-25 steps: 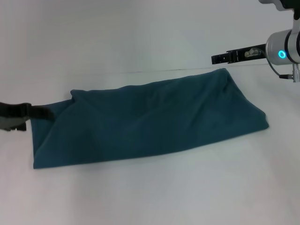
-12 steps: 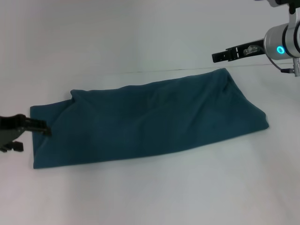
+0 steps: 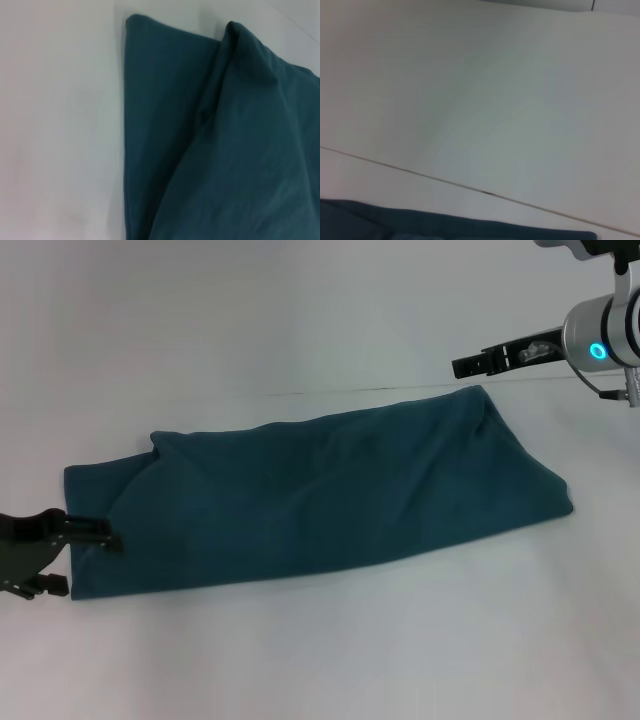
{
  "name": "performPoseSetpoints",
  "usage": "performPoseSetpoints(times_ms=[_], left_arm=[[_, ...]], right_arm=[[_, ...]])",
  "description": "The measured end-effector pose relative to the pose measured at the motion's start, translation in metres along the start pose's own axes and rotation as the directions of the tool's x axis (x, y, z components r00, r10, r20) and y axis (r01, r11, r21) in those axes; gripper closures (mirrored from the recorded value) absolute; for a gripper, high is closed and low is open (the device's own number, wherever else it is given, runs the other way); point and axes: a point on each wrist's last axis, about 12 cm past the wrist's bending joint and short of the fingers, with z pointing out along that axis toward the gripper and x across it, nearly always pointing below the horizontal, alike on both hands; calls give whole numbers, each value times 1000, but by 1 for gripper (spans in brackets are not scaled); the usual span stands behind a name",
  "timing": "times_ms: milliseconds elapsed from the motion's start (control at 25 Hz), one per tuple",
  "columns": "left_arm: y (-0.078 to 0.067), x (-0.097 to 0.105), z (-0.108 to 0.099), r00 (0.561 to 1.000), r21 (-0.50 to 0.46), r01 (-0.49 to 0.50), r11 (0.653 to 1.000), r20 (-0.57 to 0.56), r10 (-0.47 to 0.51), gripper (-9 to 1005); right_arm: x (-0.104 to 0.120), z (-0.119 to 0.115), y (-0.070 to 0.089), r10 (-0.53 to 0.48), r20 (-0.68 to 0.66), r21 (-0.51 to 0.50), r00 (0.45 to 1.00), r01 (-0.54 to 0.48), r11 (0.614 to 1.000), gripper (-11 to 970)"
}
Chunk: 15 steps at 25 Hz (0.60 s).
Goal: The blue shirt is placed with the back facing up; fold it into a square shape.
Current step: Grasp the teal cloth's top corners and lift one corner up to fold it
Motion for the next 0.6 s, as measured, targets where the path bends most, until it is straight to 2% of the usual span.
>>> performPoseSetpoints(times_ms=[240, 600], left_arm=[[3, 2, 4, 1000, 0, 15, 1000, -16, -15, 59], [11, 2, 13, 999, -21, 24, 999, 23, -23, 59]], right_arm=[[2, 1, -1, 0, -2, 2, 1000, 0, 1000, 31], [4, 3, 3, -9, -9, -4, 1000, 9, 1000, 32]])
